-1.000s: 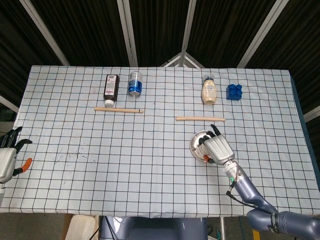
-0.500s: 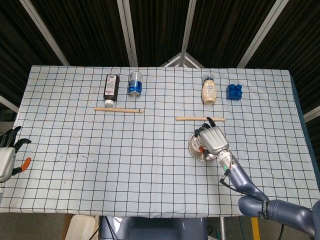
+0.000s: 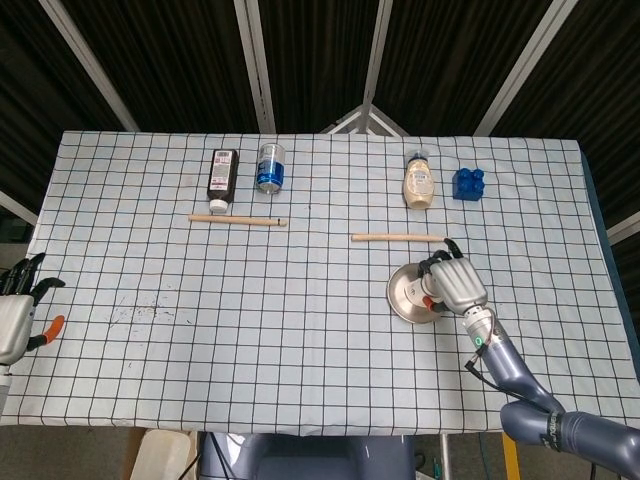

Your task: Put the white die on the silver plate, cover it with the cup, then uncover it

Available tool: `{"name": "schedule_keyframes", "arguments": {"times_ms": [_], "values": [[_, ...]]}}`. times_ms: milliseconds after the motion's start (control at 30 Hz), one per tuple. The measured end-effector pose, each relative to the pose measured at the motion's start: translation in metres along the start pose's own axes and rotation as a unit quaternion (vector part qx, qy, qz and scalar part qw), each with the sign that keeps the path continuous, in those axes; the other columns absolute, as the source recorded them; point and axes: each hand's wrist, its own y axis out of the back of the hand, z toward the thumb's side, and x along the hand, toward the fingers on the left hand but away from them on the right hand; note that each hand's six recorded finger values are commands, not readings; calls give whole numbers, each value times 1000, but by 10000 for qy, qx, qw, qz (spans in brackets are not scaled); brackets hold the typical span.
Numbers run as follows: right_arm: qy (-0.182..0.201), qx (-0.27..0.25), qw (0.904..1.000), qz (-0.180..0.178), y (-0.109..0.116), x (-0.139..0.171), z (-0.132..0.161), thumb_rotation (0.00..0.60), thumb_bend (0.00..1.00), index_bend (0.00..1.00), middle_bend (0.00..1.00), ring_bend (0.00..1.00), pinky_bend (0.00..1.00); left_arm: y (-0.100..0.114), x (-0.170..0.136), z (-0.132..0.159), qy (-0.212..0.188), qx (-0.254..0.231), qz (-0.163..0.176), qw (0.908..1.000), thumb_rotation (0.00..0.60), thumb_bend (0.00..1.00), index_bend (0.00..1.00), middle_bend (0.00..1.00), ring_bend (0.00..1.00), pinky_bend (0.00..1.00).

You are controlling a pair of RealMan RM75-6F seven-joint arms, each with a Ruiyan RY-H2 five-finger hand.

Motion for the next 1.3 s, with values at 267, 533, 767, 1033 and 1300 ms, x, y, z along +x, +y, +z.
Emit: {"name": "schedule_keyframes", "arguments": {"times_ms": [267,533,767,1033,1300], "values": [[368,4,9993,-57,-2,9,23,600,357,465,457,235,0,1,-1,1,-9,-9,13,10000,600,467,307,0,0,99],[410,-53,9991,-17,-3,1,32,600,357,465,457,235,0,2,-1,-1,-5,-41,21,10000,600,467,307,0,0,99],[324,-106,9993,-121,9,-12,27,600,358,465,457,235,0,2,0,-1,-1,-26,18,10000,600,467,307,0,0,98],[156,-21,9995,-279,31,-8,12,600,358,465,457,235,0,1,0,-1,8,-13,2,10000,600,468,308,0,0,98],[114,241,9987,-441,54,8,9,600,358,465,457,235,0,0,-1,2,-45,5,-8,10000,600,467,308,0,0,99]]}}
